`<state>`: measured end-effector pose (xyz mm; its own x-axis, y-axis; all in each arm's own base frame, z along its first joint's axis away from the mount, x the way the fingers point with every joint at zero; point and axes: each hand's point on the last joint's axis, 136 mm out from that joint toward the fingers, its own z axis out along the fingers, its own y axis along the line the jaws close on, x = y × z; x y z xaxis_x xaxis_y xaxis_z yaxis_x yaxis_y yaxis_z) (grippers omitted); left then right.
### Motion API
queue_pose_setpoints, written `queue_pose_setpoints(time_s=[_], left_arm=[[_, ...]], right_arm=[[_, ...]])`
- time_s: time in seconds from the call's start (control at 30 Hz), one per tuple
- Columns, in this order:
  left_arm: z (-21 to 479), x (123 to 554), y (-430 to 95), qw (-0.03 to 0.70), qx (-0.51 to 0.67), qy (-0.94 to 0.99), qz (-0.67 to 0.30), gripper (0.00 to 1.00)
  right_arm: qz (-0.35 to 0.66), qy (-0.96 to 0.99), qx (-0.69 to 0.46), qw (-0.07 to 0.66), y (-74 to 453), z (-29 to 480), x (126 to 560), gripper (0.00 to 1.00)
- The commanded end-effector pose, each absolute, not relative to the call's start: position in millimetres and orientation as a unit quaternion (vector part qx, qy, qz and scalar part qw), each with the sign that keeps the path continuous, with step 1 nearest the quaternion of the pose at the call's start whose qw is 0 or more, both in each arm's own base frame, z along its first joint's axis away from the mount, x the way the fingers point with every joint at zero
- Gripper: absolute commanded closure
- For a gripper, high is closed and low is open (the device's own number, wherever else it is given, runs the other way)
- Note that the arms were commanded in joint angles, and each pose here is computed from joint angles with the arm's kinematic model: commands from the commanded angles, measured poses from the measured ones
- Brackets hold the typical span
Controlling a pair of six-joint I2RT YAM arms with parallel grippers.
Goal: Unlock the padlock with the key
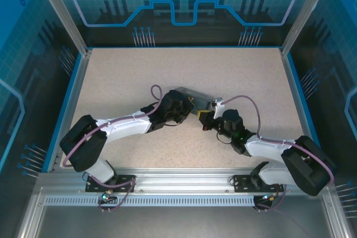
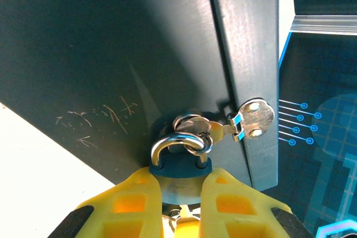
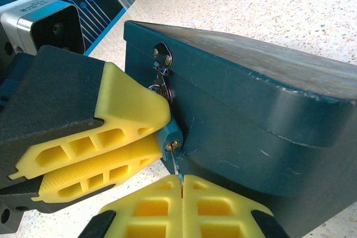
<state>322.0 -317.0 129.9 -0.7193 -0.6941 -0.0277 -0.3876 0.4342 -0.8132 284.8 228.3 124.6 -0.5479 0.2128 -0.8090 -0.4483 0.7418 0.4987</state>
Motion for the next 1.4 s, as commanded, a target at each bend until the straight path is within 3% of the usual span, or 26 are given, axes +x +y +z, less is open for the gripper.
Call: queue_pose_setpoints(time_s=[0.0, 1.37], left_arm=[[137, 321, -325, 0.182, -0.316, 0.821, -0.439, 0.88], [137, 322, -326, 0.181, -0.316, 0.821, -0.439, 0.88]], right_arm=[[0.368, 0.787, -0.069, 0.49, 234, 142, 288, 1.0], [0.36, 0.79, -0.05, 0.495, 221, 139, 291, 1.0]])
